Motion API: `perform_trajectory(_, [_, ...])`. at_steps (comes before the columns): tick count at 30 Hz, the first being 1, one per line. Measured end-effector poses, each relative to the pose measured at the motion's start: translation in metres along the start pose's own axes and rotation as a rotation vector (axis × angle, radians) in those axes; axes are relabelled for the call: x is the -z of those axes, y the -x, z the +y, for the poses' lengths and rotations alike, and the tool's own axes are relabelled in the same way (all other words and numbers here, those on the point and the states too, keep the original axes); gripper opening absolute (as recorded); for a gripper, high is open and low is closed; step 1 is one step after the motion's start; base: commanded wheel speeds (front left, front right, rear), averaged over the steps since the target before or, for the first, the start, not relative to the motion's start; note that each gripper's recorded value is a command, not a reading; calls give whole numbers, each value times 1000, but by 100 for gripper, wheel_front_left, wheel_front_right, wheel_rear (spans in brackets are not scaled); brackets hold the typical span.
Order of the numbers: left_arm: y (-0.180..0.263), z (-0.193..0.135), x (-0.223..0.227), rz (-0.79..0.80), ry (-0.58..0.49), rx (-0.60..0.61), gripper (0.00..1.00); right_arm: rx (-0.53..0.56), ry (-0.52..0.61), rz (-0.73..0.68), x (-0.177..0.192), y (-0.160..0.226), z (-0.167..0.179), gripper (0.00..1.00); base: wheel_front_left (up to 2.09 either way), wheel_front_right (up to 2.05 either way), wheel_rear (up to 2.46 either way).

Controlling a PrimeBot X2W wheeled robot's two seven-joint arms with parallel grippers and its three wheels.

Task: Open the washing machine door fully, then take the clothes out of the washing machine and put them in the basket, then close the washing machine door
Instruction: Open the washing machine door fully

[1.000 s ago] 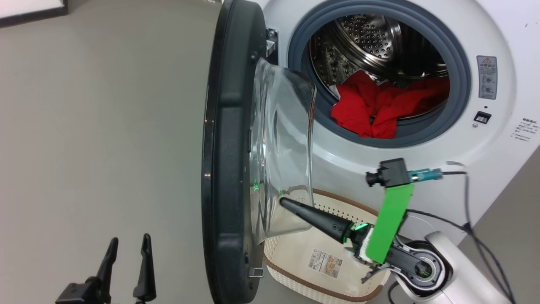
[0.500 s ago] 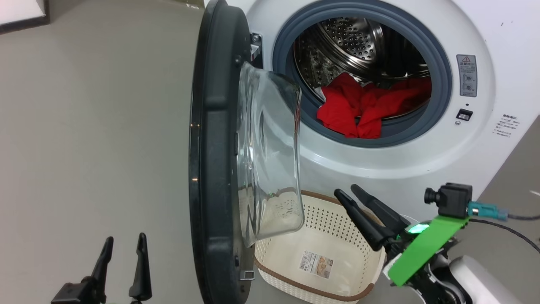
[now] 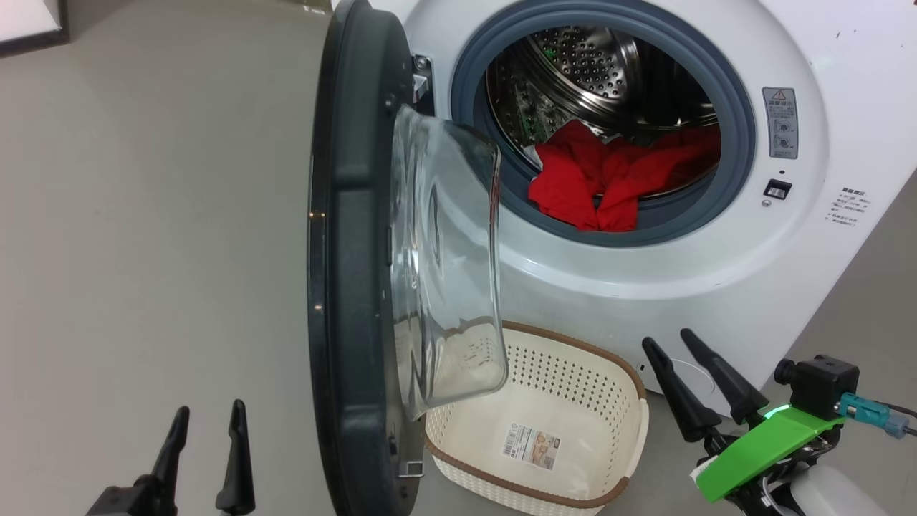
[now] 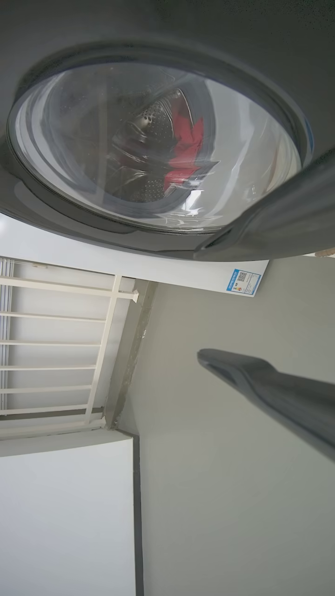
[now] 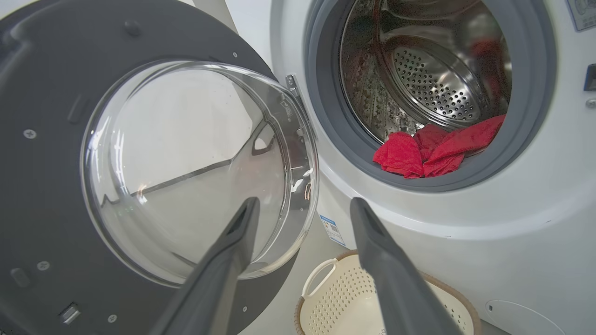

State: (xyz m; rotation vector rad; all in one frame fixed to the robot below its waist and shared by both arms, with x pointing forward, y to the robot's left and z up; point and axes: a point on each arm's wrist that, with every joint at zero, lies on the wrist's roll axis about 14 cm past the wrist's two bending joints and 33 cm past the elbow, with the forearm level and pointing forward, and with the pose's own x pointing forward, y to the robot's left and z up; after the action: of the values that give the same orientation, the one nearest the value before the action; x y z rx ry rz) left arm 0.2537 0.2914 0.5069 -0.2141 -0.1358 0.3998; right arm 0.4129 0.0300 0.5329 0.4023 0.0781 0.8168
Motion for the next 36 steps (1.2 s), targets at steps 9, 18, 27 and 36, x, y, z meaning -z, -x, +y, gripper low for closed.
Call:
perform_trajectory(9, [-1,-1,1,3,-4,3,100,72,139,-22,7,7,-11,100,0,0,0])
perform_trajectory(18, [-2,-1,0,2,-5,4,100,96,155,-24,13,11,-11,100,0,0,0])
perform_trajectory(27, [-4,-3,0,1,-6,8,100,95,173,-36,9,11,-10,100,0,0,0])
perform_trajectory(36, [-5,-5,-1,-2,-3,16,100,95,181,-37,9,13,-9,100,0,0,0])
